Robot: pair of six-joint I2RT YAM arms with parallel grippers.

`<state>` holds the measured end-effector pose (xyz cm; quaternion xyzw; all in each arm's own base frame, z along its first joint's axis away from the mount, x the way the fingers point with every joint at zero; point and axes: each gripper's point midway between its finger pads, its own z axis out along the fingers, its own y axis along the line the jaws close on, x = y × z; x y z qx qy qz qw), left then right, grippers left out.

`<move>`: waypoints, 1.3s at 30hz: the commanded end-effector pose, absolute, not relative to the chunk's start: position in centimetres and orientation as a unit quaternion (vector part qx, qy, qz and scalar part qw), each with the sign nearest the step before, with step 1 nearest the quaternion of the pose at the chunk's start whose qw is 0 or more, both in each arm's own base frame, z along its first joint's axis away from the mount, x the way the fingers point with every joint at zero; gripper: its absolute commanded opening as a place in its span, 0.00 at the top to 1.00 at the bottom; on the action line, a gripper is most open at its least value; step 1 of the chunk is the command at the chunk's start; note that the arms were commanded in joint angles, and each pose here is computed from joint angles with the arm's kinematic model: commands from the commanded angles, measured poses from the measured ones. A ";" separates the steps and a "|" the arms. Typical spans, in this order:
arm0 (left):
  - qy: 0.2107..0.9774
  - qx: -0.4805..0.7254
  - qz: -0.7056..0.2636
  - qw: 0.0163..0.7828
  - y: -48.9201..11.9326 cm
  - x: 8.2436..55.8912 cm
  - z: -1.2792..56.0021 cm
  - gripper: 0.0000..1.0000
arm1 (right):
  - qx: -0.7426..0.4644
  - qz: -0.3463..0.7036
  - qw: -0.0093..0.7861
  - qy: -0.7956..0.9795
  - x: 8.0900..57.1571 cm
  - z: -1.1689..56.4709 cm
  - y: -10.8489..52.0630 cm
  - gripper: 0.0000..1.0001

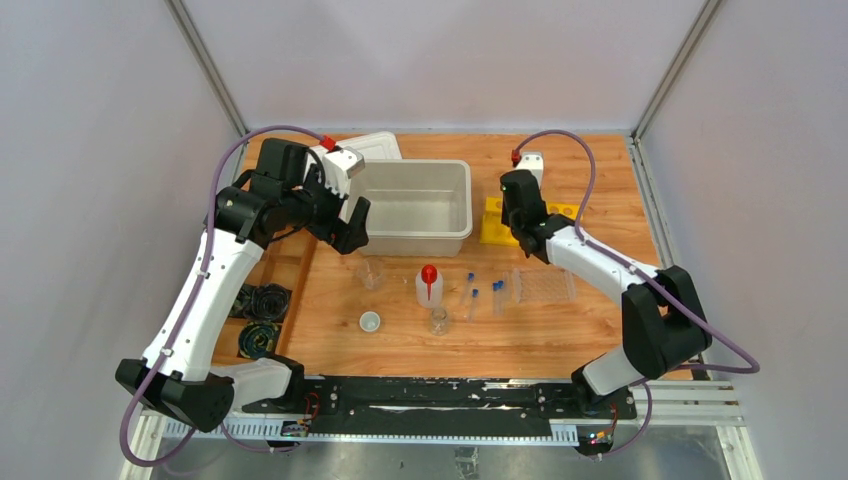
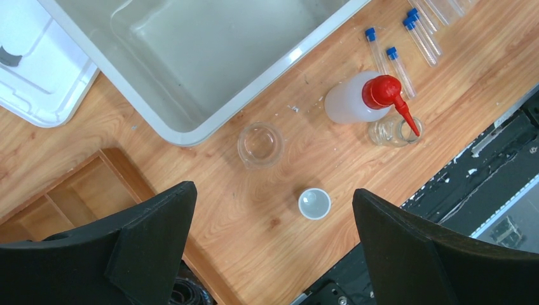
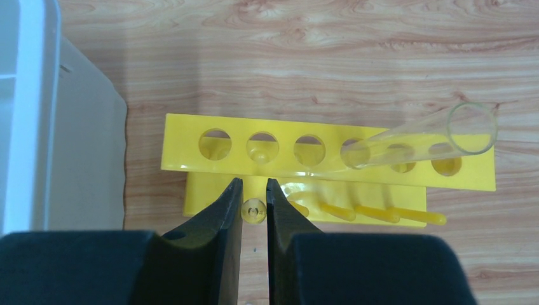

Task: Organize the chemistry lab equipment

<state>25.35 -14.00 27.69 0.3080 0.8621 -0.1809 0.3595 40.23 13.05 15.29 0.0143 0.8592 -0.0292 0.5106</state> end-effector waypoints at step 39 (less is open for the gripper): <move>0.850 0.305 -0.188 0.387 -14.3 25.5 30.3 0.00 | 0.047 -0.010 0.413 0.910 30.5 14.8 13.7 0.57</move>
